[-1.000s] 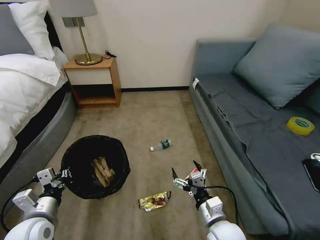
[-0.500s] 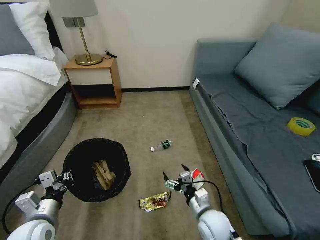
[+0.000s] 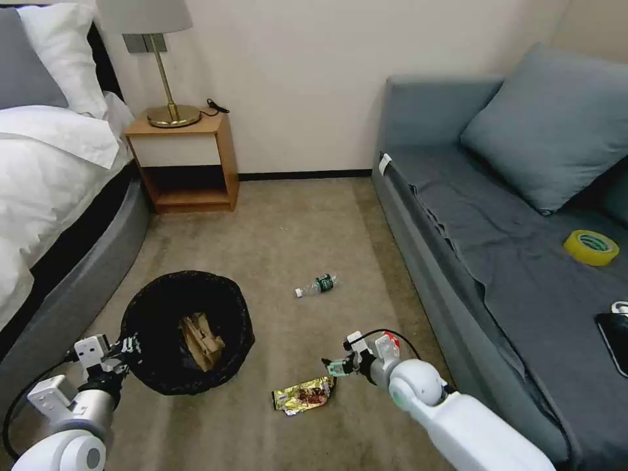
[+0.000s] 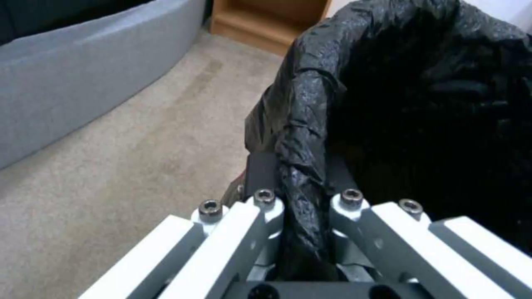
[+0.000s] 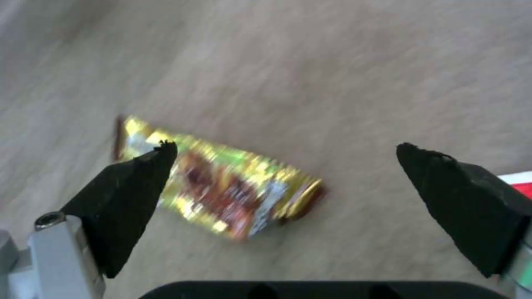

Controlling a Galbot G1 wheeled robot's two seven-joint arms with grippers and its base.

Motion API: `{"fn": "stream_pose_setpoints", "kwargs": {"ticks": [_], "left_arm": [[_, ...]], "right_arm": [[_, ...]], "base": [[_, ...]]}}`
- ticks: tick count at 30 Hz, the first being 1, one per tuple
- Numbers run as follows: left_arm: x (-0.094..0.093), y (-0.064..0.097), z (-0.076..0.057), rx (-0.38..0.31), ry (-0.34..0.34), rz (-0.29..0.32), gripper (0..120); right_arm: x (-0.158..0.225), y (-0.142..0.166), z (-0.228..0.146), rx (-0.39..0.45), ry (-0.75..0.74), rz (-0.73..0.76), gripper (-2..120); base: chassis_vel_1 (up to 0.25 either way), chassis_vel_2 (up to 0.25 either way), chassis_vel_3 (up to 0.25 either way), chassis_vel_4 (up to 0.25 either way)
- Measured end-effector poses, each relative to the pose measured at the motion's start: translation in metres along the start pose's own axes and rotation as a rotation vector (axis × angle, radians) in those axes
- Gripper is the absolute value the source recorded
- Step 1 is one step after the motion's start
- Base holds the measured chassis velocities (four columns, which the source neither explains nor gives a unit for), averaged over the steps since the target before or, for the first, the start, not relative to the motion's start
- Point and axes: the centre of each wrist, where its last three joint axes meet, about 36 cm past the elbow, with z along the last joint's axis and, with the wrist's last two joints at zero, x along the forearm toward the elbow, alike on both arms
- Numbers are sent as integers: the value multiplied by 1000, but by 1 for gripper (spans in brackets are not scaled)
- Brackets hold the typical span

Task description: Pick up the trash bin, then pick up the garbage on the floor and place it into the trash bin.

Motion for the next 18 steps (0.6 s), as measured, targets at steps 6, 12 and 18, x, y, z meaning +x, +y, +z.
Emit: {"fn": "stream_pose_setpoints", "kwargs": {"ticks": [6,12,18], "left_arm": [[-2,5,5,3,7,-5,4],[-4,9,7,3,10,-8,4],[-6,10,7,0,13,-6,4]], "right_arm": [[-14,-8,6,2,54,-80,100],[-30,-1,18,-10,66,-132,100],[-41,0,28,2,68,-141,100]], "base": [[0,0,0,0],[0,0,0,0],[0,0,0,0]]}}
